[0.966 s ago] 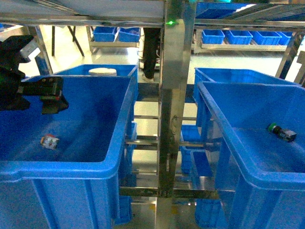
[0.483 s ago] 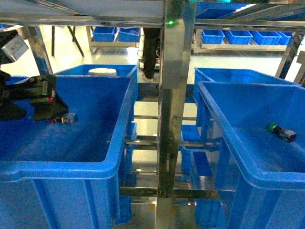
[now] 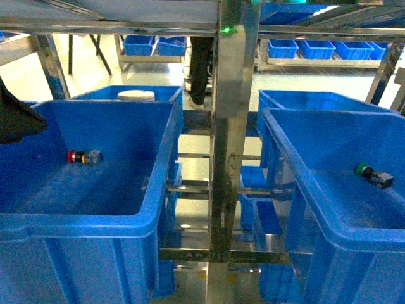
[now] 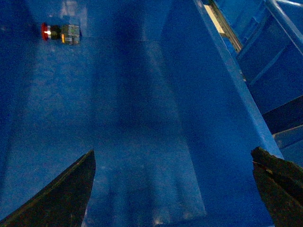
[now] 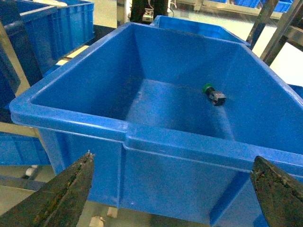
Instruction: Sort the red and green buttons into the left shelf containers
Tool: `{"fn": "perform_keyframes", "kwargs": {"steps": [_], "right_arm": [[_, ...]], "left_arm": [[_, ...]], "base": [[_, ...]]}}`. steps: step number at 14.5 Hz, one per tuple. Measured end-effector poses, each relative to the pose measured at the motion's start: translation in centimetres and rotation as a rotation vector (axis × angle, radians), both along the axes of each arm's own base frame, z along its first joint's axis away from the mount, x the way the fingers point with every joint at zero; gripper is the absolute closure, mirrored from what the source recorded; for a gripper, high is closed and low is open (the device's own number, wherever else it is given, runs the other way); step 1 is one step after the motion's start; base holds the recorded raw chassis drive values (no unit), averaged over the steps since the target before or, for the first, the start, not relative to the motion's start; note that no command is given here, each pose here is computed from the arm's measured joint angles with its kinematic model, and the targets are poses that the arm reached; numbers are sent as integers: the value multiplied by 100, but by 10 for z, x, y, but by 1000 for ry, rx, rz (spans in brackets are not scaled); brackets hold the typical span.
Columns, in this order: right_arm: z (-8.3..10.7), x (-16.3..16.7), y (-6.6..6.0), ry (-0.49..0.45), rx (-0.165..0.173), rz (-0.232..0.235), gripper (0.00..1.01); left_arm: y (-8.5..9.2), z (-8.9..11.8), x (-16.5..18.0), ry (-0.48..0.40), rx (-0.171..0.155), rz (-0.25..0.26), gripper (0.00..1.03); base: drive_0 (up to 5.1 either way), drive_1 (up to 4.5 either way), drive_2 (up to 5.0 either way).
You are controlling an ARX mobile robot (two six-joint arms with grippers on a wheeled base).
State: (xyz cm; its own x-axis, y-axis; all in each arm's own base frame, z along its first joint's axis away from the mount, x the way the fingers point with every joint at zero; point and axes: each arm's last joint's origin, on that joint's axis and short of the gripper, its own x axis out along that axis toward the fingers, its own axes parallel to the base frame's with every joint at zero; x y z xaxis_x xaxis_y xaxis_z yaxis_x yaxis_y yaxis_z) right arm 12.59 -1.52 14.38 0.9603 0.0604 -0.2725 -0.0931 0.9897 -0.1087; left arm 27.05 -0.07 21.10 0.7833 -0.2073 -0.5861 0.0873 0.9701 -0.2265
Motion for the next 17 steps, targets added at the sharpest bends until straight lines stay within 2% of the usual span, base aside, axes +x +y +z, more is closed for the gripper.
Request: {"fn": "perform_keyframes", "kwargs": {"steps": [2,4,5,6,7,8,9,11,12,13,14,15,17], "right_arm": [[0,0,0,0,0,0,3],[0,0,0,0,0,0,3],[0,0,0,0,0,0,3],[0,0,0,-1,0,0,3],[0,0,0,0,0,0,3],[0,0,0,0,0,0,3],[0,0,0,0,0,0,3],[0,0,0,0,0,0,3],[4,3,0,-79,5,-18,8],[21,4,2,-281,43,-69,25],[28,-1,7,-334,74,-77,40],[28,-5,15,-329,96,-56,53],[27,-10,16,-296,105,-68,80]], "left_arm": [[-7,9,-19,-56,5,-10,5],[-6,26,-48,-197,32,56,5],[-5,29,-61,-224,32,86,5],[-5,30,-87,-244,47,134,5],[-6,30,-103,-250,24,168,5],[-9,37,-112,-307,-13,166,5],[-10,39,-113,-325,-32,166,5],[-10,38,-112,-324,-32,177,5],[-4,31,-112,-477,5,189,15],[1,17,-121,-607,104,197,31],[1,11,-126,-649,143,184,46],[0,6,-129,-656,158,170,59],[0,-9,-136,-642,175,165,86]], "base": [[0,0,0],[0,0,0],[0,0,0],[0,0,0],[0,0,0],[0,0,0],[0,0,0],[0,0,0],[0,0,0],[0,0,0],[0,0,0],[0,0,0],[0,0,0]]}}
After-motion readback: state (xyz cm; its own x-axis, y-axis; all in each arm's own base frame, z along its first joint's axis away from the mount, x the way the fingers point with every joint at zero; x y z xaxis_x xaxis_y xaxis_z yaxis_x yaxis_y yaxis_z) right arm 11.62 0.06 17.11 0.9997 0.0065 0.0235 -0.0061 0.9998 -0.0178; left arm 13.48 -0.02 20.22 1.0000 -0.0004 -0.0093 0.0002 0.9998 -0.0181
